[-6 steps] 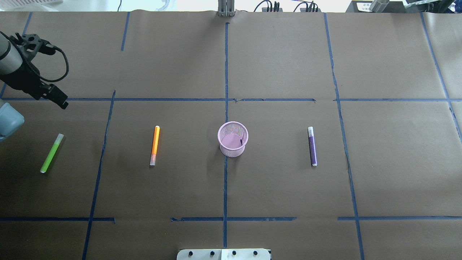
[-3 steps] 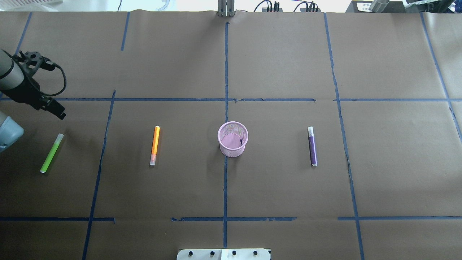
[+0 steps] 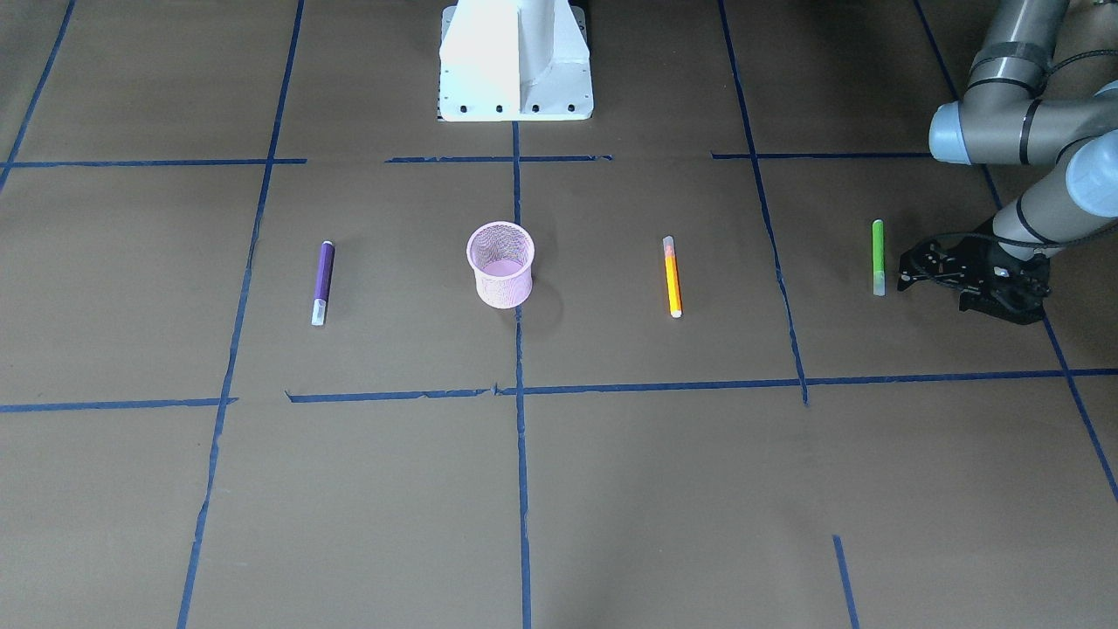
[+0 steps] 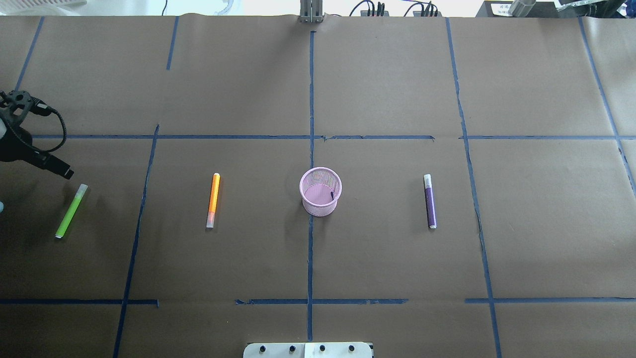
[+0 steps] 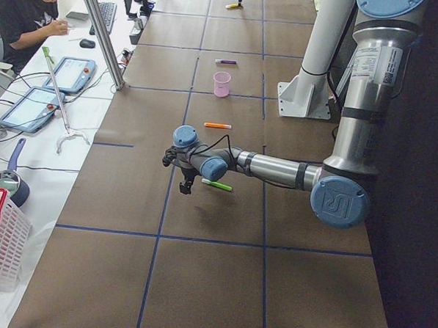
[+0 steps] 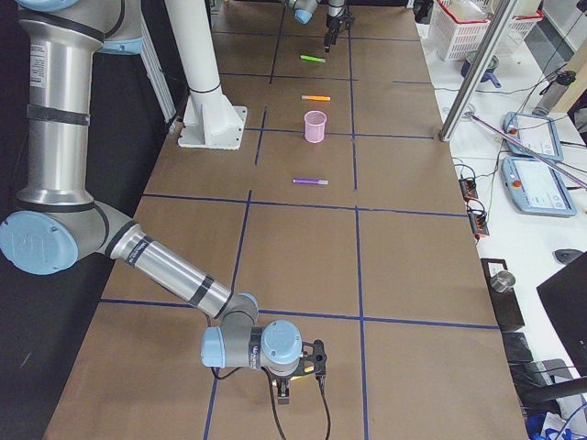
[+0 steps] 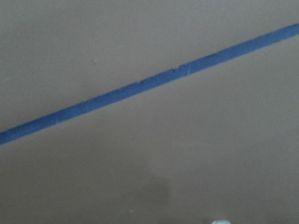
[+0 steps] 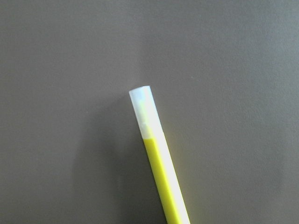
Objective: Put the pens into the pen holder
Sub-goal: 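Move the left gripper down toward the green highlighter, then close the left gripper around the green highlighter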
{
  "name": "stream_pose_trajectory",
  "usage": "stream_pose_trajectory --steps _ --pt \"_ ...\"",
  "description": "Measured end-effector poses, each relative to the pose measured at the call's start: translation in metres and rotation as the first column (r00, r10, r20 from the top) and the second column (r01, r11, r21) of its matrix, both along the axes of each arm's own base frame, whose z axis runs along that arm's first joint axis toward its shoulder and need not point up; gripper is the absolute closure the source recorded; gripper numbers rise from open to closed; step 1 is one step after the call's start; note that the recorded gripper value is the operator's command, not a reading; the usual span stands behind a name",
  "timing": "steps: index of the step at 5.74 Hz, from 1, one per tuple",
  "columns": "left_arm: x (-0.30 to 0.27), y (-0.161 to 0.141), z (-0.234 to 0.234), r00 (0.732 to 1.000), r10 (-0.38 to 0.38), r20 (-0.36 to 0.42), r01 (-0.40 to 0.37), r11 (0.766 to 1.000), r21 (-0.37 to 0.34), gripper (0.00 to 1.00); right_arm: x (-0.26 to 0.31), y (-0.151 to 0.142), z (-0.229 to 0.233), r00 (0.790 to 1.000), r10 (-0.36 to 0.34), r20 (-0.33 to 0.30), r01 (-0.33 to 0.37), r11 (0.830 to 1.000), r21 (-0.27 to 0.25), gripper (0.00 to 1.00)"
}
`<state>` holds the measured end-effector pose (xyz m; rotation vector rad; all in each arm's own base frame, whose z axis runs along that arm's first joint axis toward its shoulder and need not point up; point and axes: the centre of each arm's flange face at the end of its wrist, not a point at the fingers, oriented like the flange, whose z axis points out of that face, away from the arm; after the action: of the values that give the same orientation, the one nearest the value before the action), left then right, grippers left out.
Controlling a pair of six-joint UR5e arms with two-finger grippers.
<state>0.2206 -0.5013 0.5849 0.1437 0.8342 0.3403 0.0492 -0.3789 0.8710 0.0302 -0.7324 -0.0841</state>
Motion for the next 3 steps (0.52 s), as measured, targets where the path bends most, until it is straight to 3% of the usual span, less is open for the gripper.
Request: stream_pose_trajectory --steps 3 --pt "0.013 0.019 -0.016 1.0 0.002 -0.017 -0.002 1.0 0.006 0.0 0.0 -0.002 -0.002 1.0 0.003 0.001 -0.003 1.0 0.002 0.0"
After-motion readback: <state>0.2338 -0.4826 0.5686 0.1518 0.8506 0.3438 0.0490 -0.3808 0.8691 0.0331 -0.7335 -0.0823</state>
